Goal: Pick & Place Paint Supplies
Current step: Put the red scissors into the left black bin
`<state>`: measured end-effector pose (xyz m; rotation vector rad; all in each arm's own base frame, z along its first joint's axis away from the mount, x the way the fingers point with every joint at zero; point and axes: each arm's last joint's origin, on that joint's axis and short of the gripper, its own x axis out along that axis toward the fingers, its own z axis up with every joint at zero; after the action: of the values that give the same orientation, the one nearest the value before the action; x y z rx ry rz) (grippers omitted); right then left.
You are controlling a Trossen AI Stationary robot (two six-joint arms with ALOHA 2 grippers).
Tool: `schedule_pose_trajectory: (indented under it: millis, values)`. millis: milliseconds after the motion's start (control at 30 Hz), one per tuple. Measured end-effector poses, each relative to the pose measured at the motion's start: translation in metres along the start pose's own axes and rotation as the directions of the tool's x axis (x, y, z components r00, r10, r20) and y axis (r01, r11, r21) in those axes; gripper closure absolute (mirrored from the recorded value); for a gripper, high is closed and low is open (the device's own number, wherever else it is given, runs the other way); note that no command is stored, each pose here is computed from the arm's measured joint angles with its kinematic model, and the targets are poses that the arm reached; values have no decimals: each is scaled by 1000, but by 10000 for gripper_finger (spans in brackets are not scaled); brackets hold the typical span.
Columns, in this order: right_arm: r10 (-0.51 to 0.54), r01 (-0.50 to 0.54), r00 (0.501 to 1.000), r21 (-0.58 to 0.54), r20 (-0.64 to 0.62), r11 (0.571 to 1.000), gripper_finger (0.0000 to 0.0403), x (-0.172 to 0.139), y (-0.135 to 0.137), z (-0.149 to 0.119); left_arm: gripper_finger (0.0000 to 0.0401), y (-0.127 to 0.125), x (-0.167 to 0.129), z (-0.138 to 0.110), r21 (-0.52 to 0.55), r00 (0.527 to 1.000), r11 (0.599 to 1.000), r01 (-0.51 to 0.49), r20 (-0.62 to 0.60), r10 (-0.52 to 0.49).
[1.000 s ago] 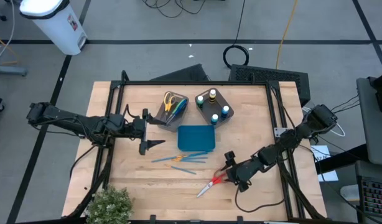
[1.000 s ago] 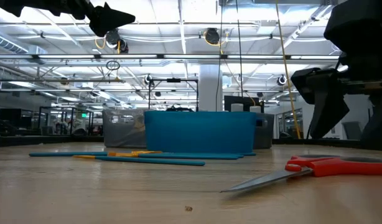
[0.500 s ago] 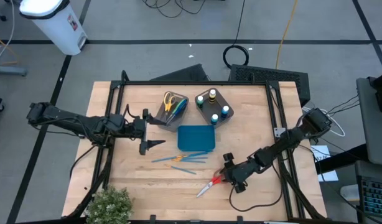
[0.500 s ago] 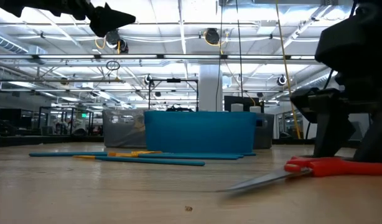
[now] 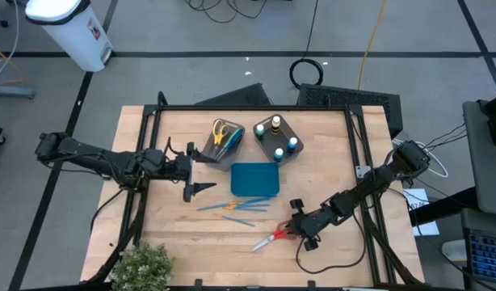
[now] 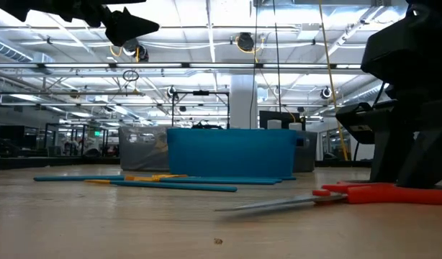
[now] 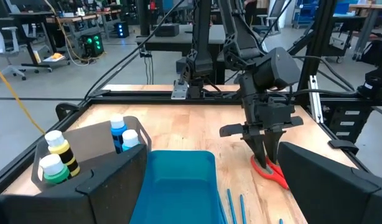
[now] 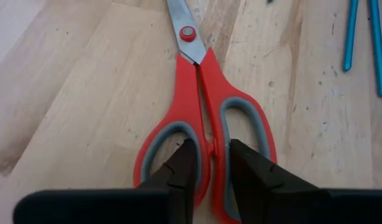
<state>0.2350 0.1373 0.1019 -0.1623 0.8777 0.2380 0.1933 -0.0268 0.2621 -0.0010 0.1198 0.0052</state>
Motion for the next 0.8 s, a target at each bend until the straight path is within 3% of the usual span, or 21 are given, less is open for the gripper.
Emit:
schedule_pose_trajectory:
  millis: [200, 500, 600, 733, 800]
  values:
    - [5, 0, 998, -80, 65, 997, 343, -16, 2, 9, 36, 0, 0, 2, -4, 1000, 1000, 0, 20, 0]
    - [-71, 135, 965, -244, 253, 960, 343, -58, 10, 28, 36, 0, 0, 8, -23, 996, 1000, 2, 85, 0]
    - [-90, 205, 945, -352, 316, 913, 343, -68, 14, 33, 36, 0, -1, 11, -53, 994, 999, 8, 109, -3]
    - [-87, 278, 930, -529, 357, 802, 343, -77, 17, 36, 36, -2, 0, 12, -162, 991, 984, 69, 123, -49]
    - [-91, 318, 915, -564, 392, 762, 343, -80, 16, 39, 36, -3, 4, 10, -187, 990, 978, 88, 124, -65]
